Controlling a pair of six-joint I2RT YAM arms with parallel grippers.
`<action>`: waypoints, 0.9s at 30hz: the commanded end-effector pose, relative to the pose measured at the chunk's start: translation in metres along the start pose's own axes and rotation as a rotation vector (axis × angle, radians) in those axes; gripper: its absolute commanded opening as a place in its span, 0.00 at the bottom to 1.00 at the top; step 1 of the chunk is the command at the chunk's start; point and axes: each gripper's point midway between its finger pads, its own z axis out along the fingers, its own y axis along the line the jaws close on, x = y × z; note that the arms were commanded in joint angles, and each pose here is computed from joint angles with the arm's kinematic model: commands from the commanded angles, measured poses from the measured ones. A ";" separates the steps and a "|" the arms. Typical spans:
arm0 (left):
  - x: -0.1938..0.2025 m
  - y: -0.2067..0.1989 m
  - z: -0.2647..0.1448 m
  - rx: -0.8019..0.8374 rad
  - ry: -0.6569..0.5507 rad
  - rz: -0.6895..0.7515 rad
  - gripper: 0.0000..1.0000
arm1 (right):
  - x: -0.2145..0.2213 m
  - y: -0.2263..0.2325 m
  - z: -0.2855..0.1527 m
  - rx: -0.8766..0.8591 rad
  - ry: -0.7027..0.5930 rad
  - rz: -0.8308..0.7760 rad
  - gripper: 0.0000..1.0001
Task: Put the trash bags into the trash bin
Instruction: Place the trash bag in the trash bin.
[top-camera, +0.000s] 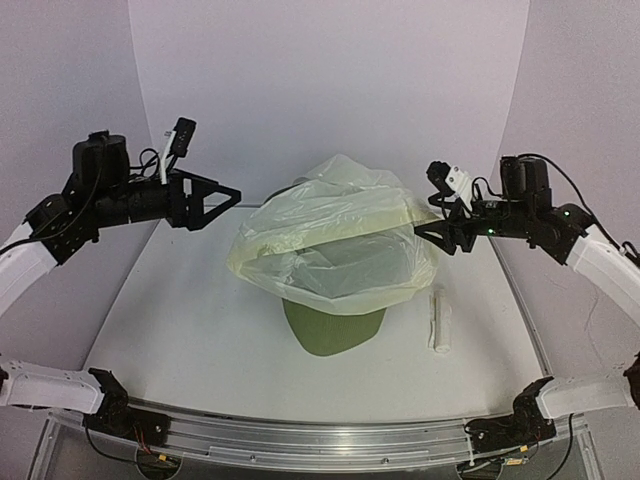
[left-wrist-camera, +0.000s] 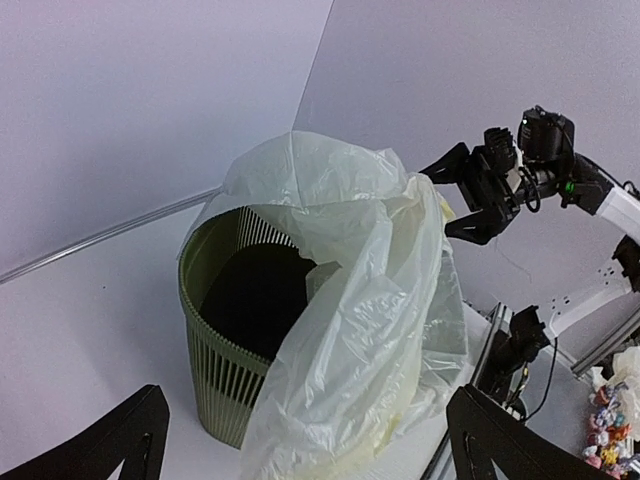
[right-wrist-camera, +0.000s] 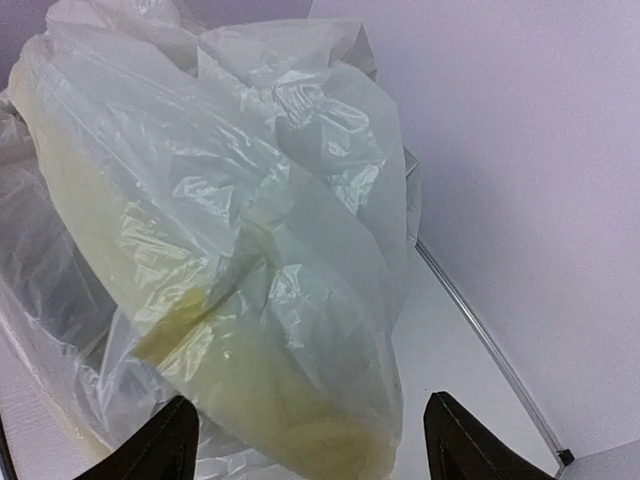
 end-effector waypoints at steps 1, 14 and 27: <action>-0.019 -0.024 0.027 0.087 0.005 0.170 1.00 | -0.023 -0.014 0.013 -0.003 -0.048 -0.157 0.69; -0.037 -0.064 0.101 0.026 0.070 0.370 1.00 | -0.056 -0.030 0.022 -0.006 -0.098 -0.128 0.01; -0.024 -0.087 0.174 -0.210 0.118 0.568 1.00 | -0.106 -0.036 0.024 -0.071 -0.190 0.202 0.00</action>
